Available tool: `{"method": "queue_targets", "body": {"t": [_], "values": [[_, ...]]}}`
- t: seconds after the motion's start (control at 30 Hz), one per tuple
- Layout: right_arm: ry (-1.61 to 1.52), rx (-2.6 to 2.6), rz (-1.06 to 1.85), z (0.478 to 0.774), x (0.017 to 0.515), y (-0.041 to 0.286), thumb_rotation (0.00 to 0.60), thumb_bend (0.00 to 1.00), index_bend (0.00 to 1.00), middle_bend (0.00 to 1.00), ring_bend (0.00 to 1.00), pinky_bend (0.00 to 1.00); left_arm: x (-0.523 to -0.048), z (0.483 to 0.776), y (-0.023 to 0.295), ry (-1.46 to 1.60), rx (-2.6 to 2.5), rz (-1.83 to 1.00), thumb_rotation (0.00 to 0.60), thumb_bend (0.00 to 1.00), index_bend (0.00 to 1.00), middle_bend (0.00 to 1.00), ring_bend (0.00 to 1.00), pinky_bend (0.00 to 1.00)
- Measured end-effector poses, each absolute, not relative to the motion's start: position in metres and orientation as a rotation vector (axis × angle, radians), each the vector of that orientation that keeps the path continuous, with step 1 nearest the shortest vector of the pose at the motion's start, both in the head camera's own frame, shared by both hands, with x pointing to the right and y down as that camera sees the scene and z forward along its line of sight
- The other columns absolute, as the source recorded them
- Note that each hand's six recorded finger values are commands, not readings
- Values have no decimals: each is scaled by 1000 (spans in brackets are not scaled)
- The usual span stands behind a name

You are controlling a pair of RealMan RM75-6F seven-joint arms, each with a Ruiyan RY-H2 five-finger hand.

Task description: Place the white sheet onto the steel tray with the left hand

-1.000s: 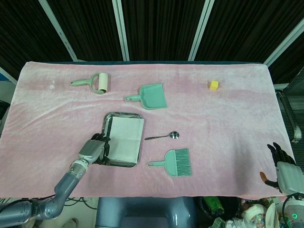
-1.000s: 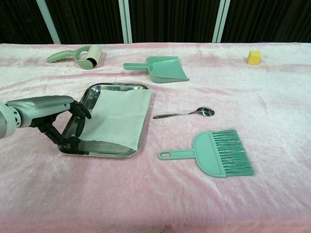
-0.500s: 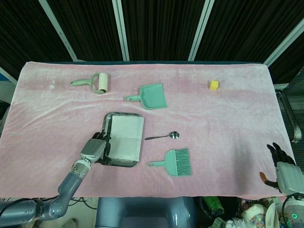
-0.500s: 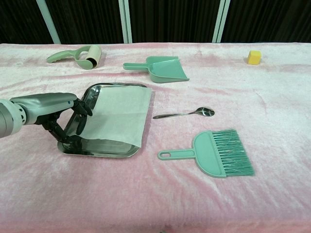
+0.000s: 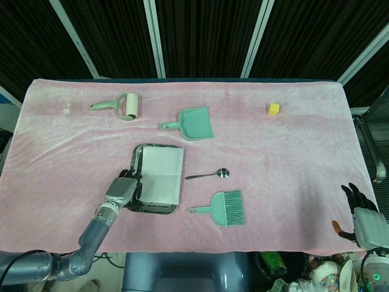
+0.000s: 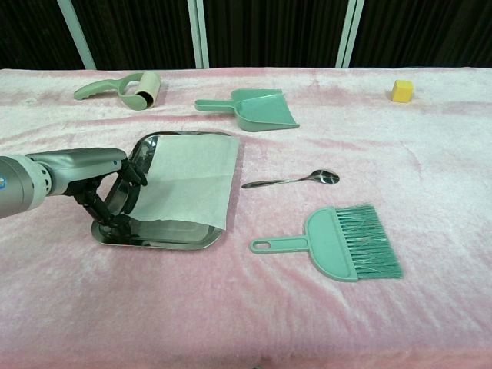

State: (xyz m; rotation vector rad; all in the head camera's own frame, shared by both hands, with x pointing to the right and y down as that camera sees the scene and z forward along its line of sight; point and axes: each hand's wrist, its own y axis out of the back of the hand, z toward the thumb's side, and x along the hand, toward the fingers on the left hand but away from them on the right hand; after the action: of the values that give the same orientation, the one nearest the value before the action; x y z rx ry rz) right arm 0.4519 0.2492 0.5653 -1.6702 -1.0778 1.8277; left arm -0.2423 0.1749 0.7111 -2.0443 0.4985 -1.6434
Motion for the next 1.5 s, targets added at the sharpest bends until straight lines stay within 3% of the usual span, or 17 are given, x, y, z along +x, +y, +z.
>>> {"method": "queue_targets", "body": {"t": [0.9,1.5], "values": [[-1082,-1675,1830,566,452,249,600,239,0,8,92,154,-244,705,165,385,-2012,-1685,600,380,623,157,0,0],[-1082,-1678,1835,566,452,249,600,238,0,8,92,154,-245,699,164,338,-1970,-1675,600,363,441,142,0,0]]}}
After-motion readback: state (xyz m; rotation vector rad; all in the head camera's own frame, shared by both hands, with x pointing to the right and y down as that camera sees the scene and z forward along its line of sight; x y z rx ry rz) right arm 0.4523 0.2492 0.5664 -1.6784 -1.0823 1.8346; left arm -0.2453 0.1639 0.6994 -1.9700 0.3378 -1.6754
